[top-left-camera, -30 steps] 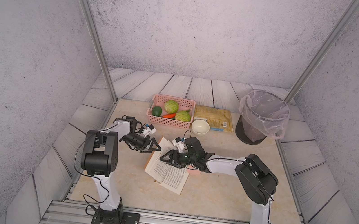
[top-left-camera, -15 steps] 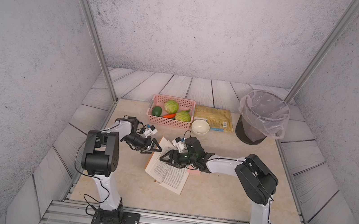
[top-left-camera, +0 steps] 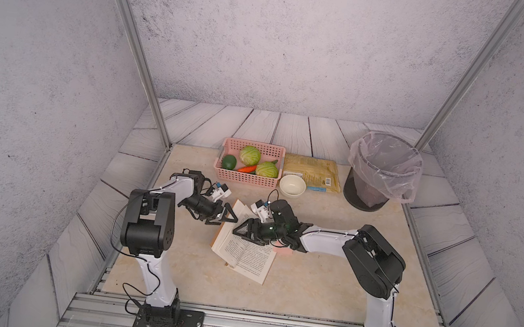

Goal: Peel off the used sticky note
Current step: Turn the page of the book at the center of the board.

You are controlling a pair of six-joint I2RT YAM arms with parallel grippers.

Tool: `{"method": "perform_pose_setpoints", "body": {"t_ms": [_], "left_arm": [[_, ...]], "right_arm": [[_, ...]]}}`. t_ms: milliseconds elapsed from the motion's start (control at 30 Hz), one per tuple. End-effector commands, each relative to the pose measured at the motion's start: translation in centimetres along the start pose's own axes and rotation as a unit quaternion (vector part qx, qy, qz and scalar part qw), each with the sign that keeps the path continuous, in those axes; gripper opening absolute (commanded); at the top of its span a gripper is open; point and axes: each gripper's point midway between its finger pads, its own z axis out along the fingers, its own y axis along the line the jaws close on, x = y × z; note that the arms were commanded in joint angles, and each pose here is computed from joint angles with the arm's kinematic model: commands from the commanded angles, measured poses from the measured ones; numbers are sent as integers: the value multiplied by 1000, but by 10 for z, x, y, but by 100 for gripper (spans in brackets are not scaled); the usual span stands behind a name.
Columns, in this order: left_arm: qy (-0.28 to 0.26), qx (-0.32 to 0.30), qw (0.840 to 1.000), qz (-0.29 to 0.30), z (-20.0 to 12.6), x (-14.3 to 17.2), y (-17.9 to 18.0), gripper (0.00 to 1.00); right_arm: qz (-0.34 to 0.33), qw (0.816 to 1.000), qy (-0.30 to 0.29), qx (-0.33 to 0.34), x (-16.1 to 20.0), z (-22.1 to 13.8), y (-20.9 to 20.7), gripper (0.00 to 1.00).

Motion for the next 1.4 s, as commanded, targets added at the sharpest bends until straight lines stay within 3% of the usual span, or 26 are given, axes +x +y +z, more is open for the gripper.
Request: {"method": "perform_pose_setpoints", "body": {"t_ms": [0, 467, 867, 1367], "left_arm": [[20, -7, 1000, -11, 9, 8, 6, 76], [26, -15, 999, -12, 12, 9, 8, 73], [-41, 1, 999, 12, -29, -3, -11, 75], [-5, 4, 1000, -2, -7, 5, -2, 77]], "right_arm": [[-5, 1000, 7, 1, 2, 6, 1, 68], [-5, 1000, 7, 2, 1, 7, 0, 68], [-1, 1000, 7, 5, 3, 7, -5, 68], [0, 1000, 6, 2, 2, 10, -5, 68]]}}
